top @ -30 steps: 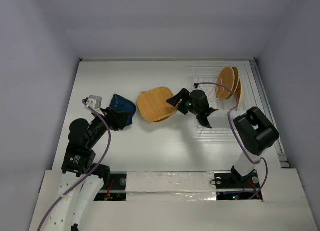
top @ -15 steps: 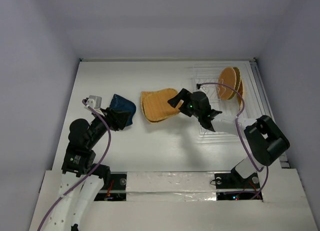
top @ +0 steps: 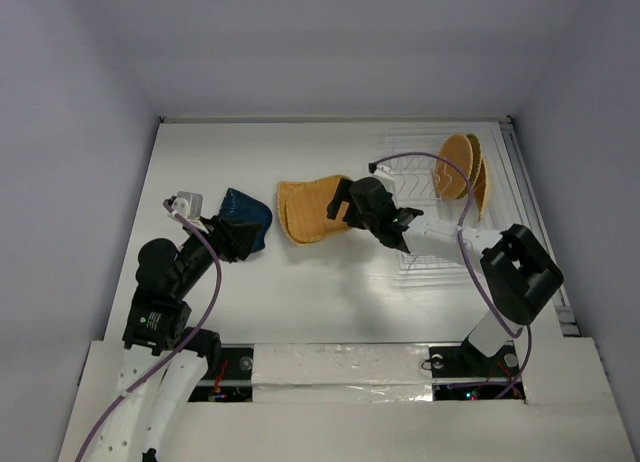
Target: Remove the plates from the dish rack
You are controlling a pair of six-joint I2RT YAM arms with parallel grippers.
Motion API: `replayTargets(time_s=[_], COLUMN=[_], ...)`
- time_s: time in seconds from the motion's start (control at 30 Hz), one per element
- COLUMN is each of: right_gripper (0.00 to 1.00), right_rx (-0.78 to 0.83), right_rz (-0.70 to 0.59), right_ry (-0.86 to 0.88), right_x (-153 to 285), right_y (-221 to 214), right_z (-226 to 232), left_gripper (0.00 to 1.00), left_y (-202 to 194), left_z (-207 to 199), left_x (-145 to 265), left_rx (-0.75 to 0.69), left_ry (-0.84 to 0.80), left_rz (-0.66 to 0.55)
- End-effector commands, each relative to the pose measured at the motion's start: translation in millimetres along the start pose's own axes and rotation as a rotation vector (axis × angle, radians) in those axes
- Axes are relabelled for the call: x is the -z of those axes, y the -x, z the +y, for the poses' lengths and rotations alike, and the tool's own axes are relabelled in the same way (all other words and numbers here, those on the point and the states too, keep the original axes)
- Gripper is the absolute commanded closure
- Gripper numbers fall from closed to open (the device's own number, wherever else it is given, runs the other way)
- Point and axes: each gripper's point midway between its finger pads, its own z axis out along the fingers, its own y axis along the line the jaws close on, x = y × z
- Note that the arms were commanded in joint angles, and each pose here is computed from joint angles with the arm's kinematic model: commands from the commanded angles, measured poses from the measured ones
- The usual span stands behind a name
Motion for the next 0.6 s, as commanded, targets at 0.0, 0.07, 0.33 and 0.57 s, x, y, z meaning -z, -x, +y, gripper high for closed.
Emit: replayTargets(time_s=[0.0,0.07,0.33,0.57], right_gripper=[0.0,0.0,0.0,0.04], right_rx=[0.098,0.127,0.222,0.214], right_rz=[-0.112,-0.127,-0.101,-0.103], right_ry=[-0.139,-0.171,-0.161,-0.146], right_x=[6,7,3,-5], right_y=[30,38,49,45], right_z=[-3,-4,13,15], left_gripper=[0.5,0.51,0.51,0.5], left_y=[9,10,10,10], left_z=[-5,-6,-6,-6], left_x=[0,0,0,0], left_rx=[-0.014,-0.015,-0.015,-0.017], left_ry=[-0.029,-0.03,-0.032,-0.034], left_rz=[-0.045,-0.049,-0.048,-0.049])
